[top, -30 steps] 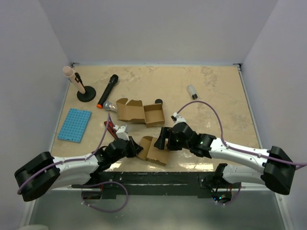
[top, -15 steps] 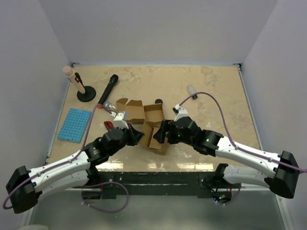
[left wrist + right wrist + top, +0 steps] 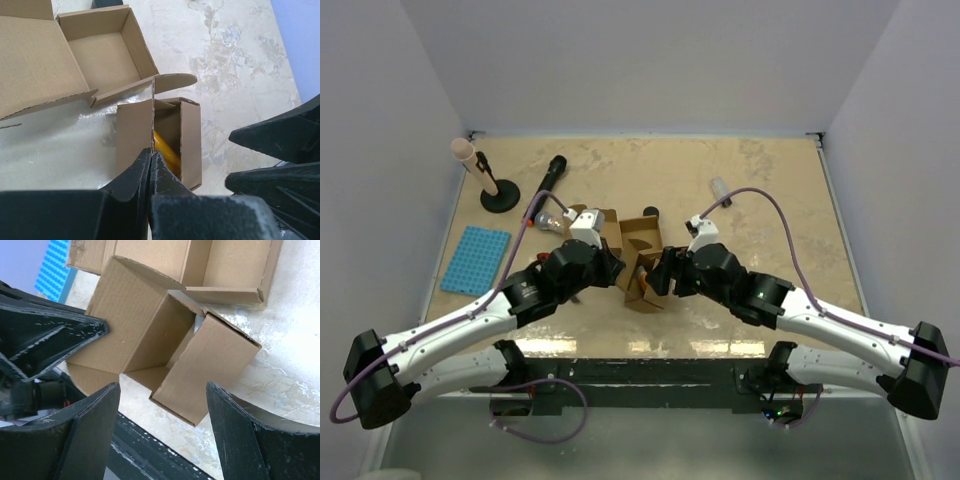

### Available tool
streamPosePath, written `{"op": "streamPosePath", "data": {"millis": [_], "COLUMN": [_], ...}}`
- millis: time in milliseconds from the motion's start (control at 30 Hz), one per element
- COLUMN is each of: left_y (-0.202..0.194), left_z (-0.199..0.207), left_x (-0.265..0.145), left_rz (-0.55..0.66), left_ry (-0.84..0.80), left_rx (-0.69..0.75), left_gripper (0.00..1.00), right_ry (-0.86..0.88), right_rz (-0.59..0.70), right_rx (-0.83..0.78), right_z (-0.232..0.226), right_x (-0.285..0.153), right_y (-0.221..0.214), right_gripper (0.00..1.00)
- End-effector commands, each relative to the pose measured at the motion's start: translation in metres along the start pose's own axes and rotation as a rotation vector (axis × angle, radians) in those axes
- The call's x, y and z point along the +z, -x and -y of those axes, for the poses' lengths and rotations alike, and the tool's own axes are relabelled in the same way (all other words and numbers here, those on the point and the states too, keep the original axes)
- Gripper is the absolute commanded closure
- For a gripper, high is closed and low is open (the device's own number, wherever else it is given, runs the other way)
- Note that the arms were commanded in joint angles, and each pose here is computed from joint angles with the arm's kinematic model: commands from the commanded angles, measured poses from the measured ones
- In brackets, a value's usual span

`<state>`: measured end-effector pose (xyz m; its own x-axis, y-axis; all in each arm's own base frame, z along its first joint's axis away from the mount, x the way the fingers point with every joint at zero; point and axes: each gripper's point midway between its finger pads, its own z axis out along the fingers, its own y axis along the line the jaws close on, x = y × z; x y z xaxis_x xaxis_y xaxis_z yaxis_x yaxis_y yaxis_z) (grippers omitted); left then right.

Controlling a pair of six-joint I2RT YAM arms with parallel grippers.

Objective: Unpack the express box
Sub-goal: Open the express box at the center of the board.

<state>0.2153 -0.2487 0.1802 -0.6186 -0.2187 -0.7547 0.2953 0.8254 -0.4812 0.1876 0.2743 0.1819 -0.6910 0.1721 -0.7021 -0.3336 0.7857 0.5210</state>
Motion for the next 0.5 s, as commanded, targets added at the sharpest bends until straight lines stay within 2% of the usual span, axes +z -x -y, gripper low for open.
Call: {"op": "streamPosePath", "data": {"millis": [0, 300, 467], "left_y": [0.013, 0.037, 0.035], "left_z": [0.020, 0.058, 0.049], "left_x": [-0.004, -0.016, -0.025], "left_rz": [-0.016, -0.001, 0.002], "left_ry": [-0.032, -0.089, -0.068], "left_rx": [0.016, 0.034, 0.027], "left_gripper": [1.00, 1.00, 1.00], "right_ry": [-0.032, -0.214, -0.216], "right_rz": [0.040, 0.004, 0.011], "right_rx": [-0.035, -0.092, -0.054], "right_z": [0.005, 0.041, 0.048], "right_x": [0.008, 0.029, 0.020], "right_y": [0.006, -0.009, -0.015], "right_gripper": [0.26, 0.27, 0.27]}}
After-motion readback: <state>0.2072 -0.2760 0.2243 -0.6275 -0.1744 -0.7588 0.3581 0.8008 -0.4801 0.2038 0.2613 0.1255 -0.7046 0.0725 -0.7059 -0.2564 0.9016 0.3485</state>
